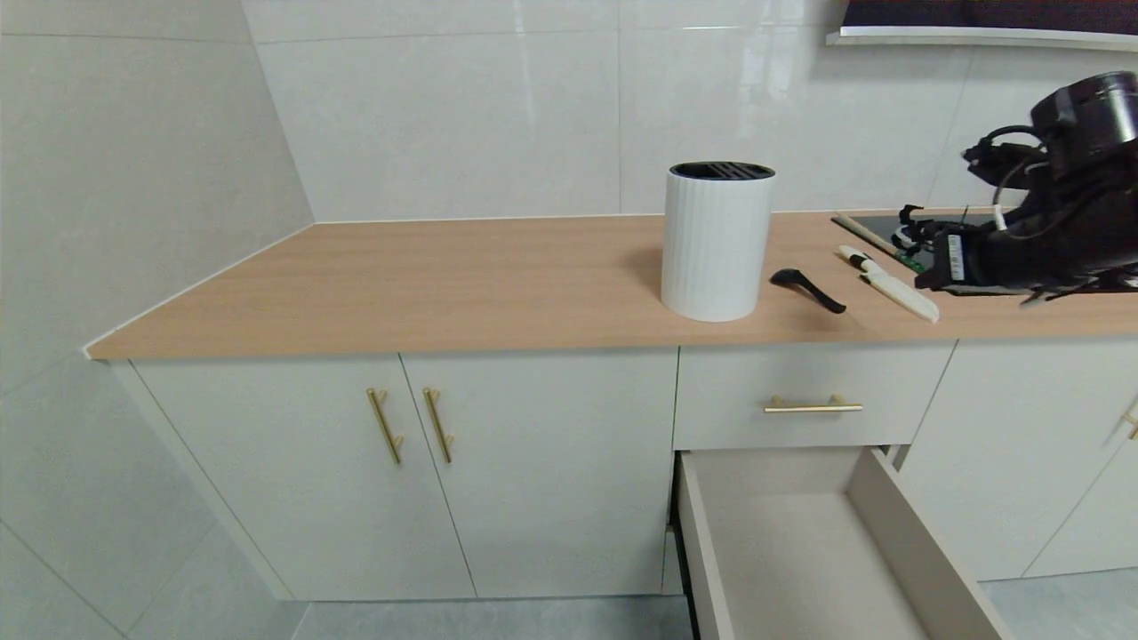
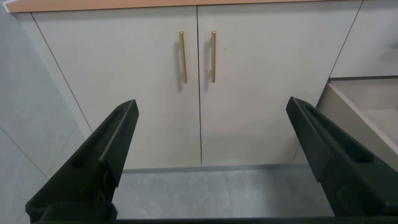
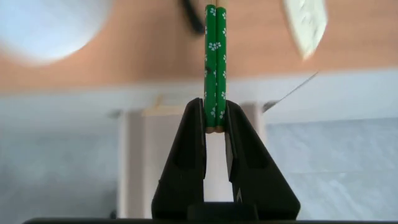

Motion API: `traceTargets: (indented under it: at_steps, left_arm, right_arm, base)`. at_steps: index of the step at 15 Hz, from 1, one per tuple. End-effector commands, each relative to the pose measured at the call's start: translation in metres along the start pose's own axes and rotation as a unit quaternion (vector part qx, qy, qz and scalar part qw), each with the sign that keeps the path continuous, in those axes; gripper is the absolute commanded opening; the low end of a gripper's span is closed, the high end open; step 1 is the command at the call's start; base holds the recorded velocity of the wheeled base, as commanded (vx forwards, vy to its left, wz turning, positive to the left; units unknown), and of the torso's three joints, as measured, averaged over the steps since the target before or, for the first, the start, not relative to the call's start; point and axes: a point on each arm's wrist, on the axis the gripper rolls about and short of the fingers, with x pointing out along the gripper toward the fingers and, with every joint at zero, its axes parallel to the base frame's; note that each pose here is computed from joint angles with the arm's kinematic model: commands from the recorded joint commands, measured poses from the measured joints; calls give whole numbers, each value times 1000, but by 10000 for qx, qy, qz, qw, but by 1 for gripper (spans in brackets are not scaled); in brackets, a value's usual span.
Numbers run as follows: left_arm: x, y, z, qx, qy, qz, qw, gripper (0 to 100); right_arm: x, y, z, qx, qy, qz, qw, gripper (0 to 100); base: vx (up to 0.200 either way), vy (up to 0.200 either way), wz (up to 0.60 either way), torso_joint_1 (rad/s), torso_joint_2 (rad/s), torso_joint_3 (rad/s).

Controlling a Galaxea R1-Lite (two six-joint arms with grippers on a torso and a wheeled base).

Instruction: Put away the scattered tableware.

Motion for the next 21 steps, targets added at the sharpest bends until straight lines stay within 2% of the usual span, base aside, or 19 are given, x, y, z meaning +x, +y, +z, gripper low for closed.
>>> traceTargets:
  at_steps: [1,3,4,6,8,9,10,15,16,19,21]
  left_arm:
    - [0,0,0,2,2,0,10000,100]
    - [0,0,0,2,2,0,10000,100]
    - [0,0,0,2,2,0,10000,100]
    - [0,0,0,2,2,0,10000,100]
    - [0,0,0,2,2,0,10000,100]
    - [0,0,0,2,2,0,10000,100]
    - [0,0,0,2,2,0,10000,100]
    - [0,0,0,2,2,0,10000,100]
    - [0,0,0,2,2,0,10000,100]
    - [0,0,0,2,2,0,10000,100]
    - [0,0,0,2,2,0,10000,100]
  right_arm:
    - [-99,-2,-36,-51,-394,534,9978,0]
    - [-131,-2,-53,-146,-507,596,9968,0]
    - [-141,1,-64,-230,-390,689,9966,0]
    - [-154,6,-95,-407,138,869,9953,0]
    - [-156,8,-123,-548,449,1024,9922,0]
    - [-156,8,-128,-577,514,1053,9914,0]
    - [-147,9,-145,-667,841,1046,9887,0]
    - [-126,12,-182,-864,1656,1099,9762,0]
    - [-107,14,-188,-854,1896,1047,9725,0]
    - [-65,21,-194,-853,2303,954,9647,0]
    - [-53,24,-192,-849,2294,939,9651,0]
  base:
    - [0,0,0,0,0,0]
    - [0,0,0,0,0,0]
    - [0,0,0,0,0,0]
    - [0,0,0,0,0,0]
    - [0,0,0,0,0,0]
    - [0,0,0,0,0,0]
    - [0,0,0,0,0,0]
    - [0,0,0,0,0,0]
    - [0,0,0,0,0,0]
    - [0,0,0,0,0,0]
    - [0,0,0,0,0,0]
